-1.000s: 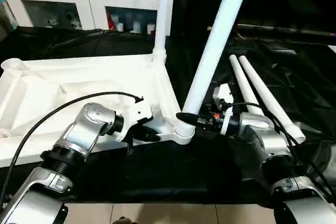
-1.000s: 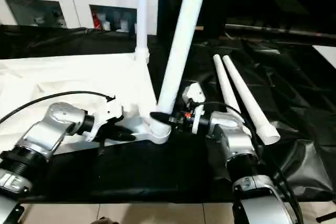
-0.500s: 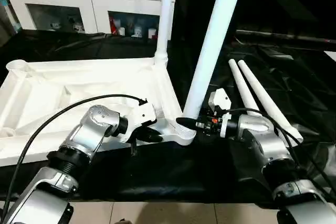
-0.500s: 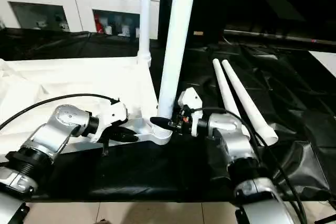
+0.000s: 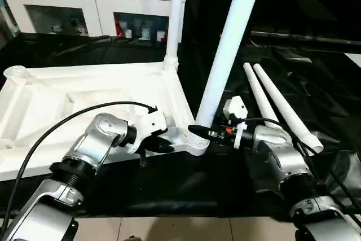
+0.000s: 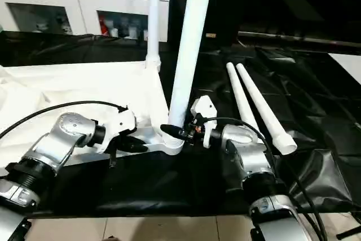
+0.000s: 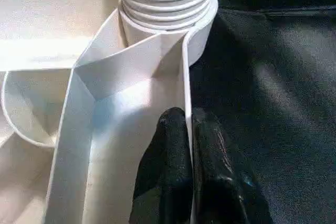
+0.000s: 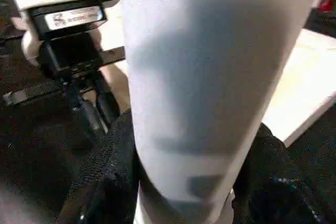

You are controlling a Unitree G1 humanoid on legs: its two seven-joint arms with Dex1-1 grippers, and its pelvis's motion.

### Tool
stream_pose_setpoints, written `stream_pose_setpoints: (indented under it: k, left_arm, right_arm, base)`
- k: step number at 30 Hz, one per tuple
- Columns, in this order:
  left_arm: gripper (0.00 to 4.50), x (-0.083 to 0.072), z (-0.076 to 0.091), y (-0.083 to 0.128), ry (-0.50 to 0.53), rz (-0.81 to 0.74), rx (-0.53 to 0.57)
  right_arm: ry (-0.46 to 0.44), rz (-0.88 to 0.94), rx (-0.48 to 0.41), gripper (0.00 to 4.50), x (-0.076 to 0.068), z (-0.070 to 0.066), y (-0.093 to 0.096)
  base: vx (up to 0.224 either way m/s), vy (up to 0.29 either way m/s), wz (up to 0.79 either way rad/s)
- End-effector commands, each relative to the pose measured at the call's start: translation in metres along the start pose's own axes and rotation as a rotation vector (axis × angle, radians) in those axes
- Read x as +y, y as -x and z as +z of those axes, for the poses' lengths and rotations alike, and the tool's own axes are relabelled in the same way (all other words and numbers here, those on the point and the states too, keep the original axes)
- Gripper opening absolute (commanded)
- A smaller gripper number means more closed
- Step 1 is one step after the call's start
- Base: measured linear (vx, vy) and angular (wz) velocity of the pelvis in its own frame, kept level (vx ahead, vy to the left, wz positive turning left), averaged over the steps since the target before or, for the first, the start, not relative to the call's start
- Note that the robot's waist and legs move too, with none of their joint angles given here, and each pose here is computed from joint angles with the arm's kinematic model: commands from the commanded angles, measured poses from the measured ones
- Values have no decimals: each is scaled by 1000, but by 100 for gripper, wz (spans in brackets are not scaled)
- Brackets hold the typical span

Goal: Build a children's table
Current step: Rotate leg to tighten

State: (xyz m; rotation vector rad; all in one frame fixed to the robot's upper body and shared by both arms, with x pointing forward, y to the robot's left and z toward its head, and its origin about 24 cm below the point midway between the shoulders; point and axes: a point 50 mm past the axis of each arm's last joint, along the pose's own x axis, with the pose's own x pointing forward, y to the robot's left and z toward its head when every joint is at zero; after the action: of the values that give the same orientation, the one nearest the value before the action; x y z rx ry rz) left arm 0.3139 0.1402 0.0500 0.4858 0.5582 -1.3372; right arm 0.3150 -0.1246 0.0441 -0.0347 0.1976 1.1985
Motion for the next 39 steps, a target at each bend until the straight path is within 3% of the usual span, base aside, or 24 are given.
stream_pose_setpoints:
  k: [1,6,12,27,33,39]
  left_arm:
    - [0,-2,31,0,-136,-90,-72]
    - [0,-4,32,1,-144,-118,-69]
    - [0,-4,31,1,-146,-110,-61]
    - [0,-5,27,1,-173,-123,-27]
    - [0,2,25,-1,-135,-30,-38]
    - [0,19,24,-11,58,224,-75]
  right_arm:
    - [-196,23,270,188,14,-60,18]
    - [-226,68,323,188,13,-61,23]
    - [-218,41,321,188,10,-60,23]
    - [-141,103,345,188,19,-63,21]
    - [-123,-136,305,188,3,-62,16]
    - [-230,-554,262,188,-20,-62,10]
  base:
    - [0,0,0]
    - [0,0,0]
    - [0,0,0]
    - [0,0,0]
    - [0,0,0]
    - [0,0,0]
